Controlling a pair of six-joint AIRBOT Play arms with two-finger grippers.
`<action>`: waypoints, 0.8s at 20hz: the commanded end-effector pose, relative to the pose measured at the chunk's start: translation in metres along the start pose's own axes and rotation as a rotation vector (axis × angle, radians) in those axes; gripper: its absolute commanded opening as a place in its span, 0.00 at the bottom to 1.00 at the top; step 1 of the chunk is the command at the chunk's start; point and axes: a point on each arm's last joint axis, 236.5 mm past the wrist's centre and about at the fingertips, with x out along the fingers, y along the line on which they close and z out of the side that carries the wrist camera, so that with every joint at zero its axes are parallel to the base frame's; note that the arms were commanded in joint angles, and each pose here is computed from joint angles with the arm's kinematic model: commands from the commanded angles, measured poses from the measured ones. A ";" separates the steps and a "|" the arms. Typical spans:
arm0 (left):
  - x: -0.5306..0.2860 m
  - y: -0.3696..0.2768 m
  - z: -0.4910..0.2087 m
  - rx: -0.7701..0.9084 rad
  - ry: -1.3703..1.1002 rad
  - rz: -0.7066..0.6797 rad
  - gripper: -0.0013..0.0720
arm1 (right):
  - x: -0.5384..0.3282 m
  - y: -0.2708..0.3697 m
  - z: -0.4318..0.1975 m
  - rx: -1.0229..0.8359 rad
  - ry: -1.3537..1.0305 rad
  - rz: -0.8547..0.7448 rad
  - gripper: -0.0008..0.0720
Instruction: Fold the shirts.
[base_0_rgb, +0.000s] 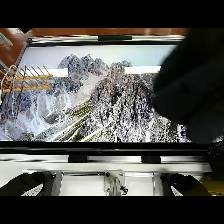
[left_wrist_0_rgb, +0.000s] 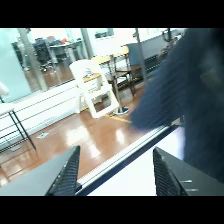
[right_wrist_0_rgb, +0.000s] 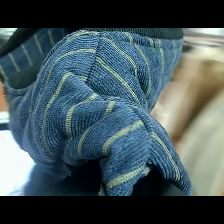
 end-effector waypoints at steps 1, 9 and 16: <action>0.000 0.013 -0.004 0.013 0.008 0.035 0.75 | -0.028 -0.074 -0.023 0.071 0.087 -0.211 0.16; -0.001 0.017 -0.005 0.015 0.011 0.042 0.75 | -0.055 -0.145 -0.001 0.044 -0.012 -0.524 0.16; 0.000 0.016 -0.006 0.004 0.015 0.039 0.75 | -0.079 -0.178 0.017 0.147 -0.138 -0.699 0.16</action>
